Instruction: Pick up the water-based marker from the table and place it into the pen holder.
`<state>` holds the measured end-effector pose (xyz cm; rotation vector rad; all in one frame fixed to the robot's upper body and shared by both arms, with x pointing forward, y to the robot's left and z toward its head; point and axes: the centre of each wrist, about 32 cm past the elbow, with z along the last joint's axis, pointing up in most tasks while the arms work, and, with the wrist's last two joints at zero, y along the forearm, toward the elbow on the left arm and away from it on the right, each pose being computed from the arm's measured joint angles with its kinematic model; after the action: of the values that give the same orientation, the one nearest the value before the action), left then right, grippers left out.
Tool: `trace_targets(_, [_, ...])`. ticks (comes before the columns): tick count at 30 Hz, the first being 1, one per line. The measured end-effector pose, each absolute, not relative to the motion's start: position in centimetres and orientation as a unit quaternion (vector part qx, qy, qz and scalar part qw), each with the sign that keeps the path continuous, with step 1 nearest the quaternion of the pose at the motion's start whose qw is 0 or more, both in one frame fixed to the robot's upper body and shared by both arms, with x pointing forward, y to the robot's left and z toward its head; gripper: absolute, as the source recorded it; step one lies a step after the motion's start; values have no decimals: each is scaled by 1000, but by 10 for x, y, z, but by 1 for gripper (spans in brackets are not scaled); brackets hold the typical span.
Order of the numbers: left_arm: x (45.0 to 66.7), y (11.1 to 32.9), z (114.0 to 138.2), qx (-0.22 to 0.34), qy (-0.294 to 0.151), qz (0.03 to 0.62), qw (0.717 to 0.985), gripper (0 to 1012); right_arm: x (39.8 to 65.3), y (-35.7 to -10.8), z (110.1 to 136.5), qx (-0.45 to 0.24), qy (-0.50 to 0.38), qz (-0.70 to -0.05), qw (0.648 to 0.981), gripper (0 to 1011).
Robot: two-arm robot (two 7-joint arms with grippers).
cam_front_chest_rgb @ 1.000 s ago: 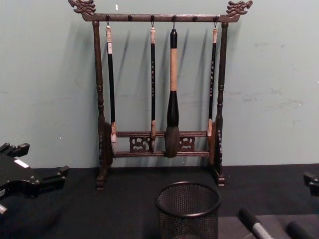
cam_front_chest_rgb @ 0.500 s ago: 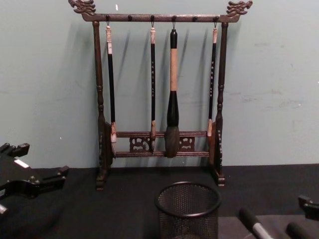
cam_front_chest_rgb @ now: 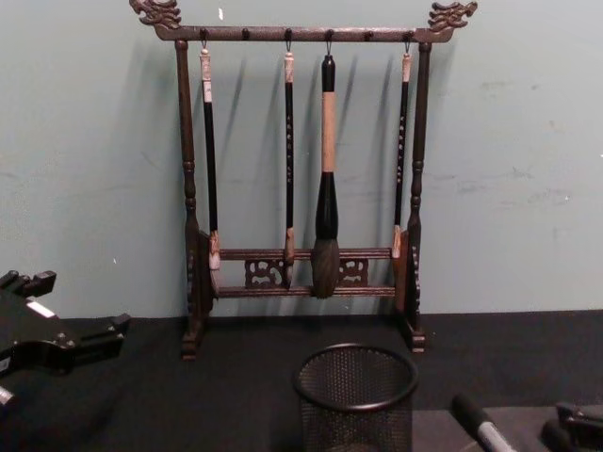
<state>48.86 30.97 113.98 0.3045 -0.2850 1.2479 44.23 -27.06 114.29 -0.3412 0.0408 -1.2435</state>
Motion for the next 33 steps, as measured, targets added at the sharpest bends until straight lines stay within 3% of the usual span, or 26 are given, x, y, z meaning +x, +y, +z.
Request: trace_targets(33, [489, 310, 1140, 141, -132, 580, 791, 1001, 453, -269, 1128, -182, 63, -566, 801, 1002])
